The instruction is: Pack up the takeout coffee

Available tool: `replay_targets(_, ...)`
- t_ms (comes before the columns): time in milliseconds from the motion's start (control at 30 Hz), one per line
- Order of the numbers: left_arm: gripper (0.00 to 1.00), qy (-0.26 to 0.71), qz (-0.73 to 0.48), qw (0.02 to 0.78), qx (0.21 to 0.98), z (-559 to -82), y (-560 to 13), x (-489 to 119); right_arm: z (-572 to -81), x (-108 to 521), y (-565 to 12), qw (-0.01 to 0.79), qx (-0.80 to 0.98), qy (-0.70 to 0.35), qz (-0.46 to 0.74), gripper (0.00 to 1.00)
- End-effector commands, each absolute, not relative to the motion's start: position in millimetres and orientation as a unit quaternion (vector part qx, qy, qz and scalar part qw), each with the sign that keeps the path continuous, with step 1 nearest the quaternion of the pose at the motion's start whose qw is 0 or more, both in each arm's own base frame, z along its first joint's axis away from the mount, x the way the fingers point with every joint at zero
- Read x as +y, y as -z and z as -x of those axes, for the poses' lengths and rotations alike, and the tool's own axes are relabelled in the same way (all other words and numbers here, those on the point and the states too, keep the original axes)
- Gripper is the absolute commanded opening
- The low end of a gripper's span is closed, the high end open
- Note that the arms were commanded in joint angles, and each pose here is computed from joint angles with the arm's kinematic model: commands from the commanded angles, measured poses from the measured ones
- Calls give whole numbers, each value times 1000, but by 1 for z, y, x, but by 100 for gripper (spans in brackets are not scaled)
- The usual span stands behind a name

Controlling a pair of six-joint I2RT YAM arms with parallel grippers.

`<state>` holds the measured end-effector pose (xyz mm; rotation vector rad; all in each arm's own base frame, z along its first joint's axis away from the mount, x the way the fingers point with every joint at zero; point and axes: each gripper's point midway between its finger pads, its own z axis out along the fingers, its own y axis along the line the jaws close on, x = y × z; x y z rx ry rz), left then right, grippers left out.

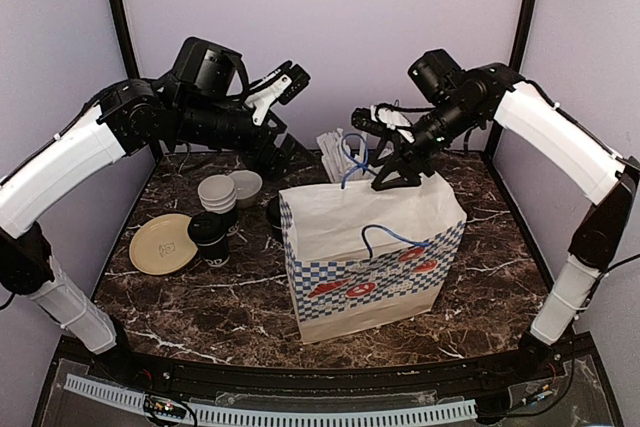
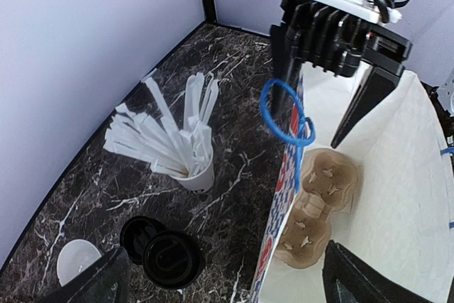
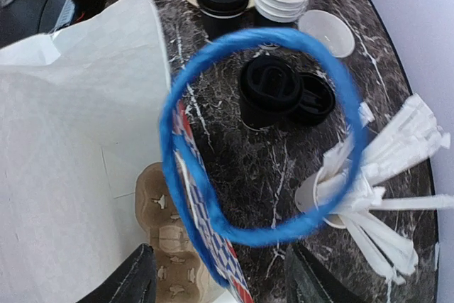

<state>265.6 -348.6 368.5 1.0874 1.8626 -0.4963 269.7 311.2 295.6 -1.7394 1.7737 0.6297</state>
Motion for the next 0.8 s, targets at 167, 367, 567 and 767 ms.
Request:
replay_targets(167, 97, 185, -374, 516, 748, -279, -403, -310, -233, 312, -302, 264, 624, -241, 695, 1)
replay_targets(367, 97, 172, -362, 526, 750, -290, -403, -302, -199, 303, -311, 277, 615, -260, 691, 0)
replay_targets(567, 97, 153, -346, 542, 751, -305, -408, -294, -148, 295, -298, 223, 604, -289, 709, 0)
replay_targets(767, 97, 148, -338, 541, 756, -318, -404, -296, -107, 291, -294, 176, 580, -324, 726, 16)
